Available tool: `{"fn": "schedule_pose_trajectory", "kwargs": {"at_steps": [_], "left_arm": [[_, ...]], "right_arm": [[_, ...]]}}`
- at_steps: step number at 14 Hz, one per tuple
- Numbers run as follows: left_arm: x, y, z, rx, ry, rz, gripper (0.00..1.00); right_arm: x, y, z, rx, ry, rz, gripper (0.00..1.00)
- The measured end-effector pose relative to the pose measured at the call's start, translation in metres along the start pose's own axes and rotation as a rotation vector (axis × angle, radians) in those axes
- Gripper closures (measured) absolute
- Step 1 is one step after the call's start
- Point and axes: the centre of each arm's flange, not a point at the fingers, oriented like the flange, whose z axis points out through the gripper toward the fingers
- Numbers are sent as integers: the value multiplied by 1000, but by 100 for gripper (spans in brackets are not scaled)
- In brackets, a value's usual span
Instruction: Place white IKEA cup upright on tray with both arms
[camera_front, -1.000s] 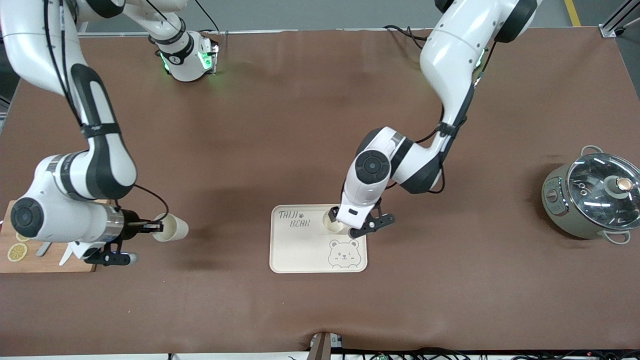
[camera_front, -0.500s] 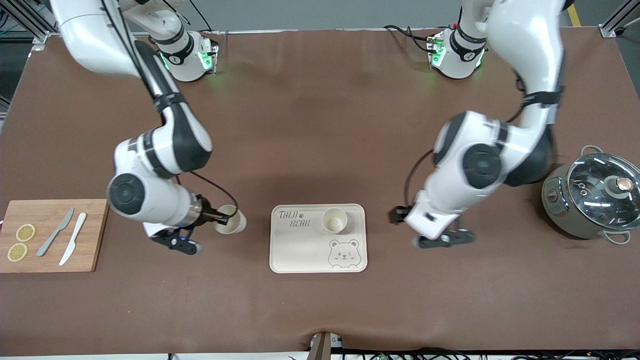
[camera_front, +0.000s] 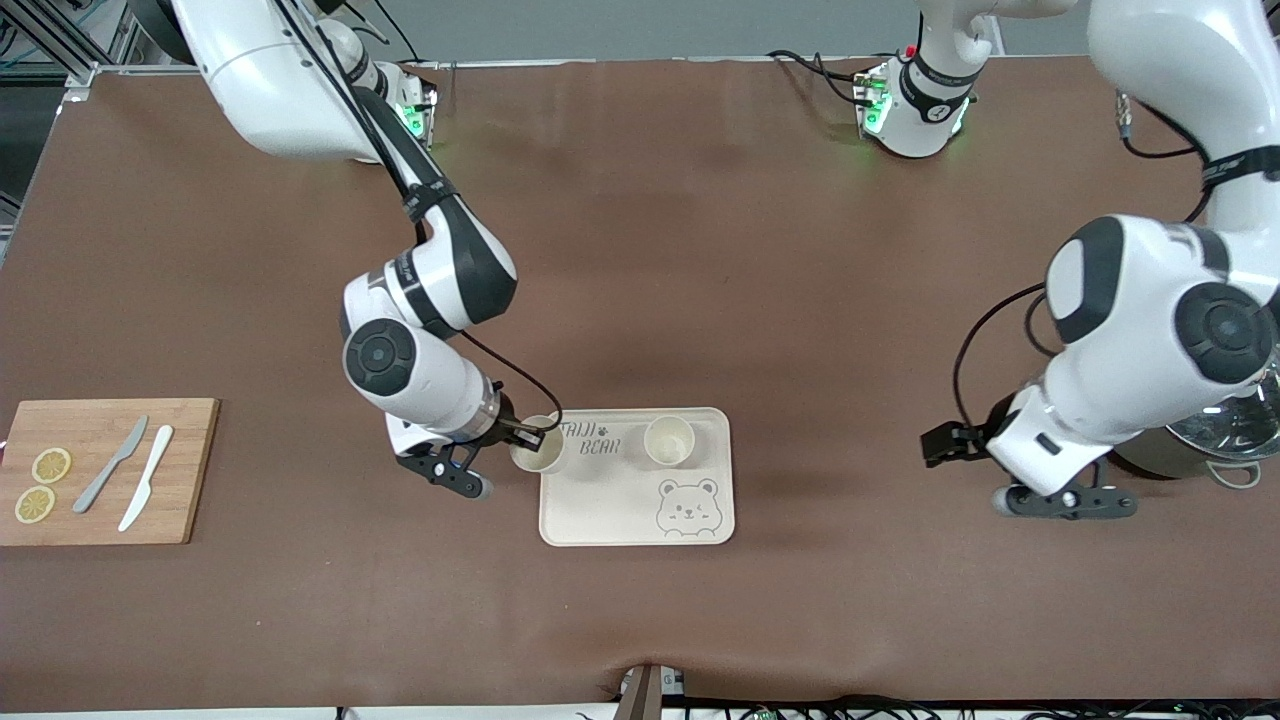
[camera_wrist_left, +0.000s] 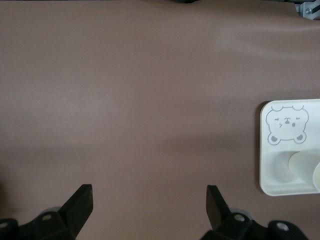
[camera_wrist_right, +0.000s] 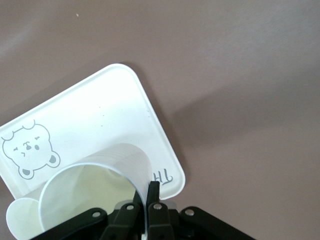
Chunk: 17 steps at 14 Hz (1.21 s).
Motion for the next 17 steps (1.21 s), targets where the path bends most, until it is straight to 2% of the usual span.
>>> {"fn": "schedule_pose_trajectory", "kwargs": {"at_steps": [3, 7, 12, 17], "left_arm": [[-29, -35, -43, 13, 12, 18, 0], [-68, -48, -100, 26, 26, 21, 0], [-106, -42, -137, 33, -64, 104, 0], [-123, -41, -140, 37, -82, 116, 0]], "right_arm": [[3, -1, 18, 12, 12, 4, 97], [-10, -12, 51, 19, 19, -20, 97], [-12, -13, 72, 17, 21, -23, 97], [-15, -14, 81, 12, 36, -41, 97]]}}
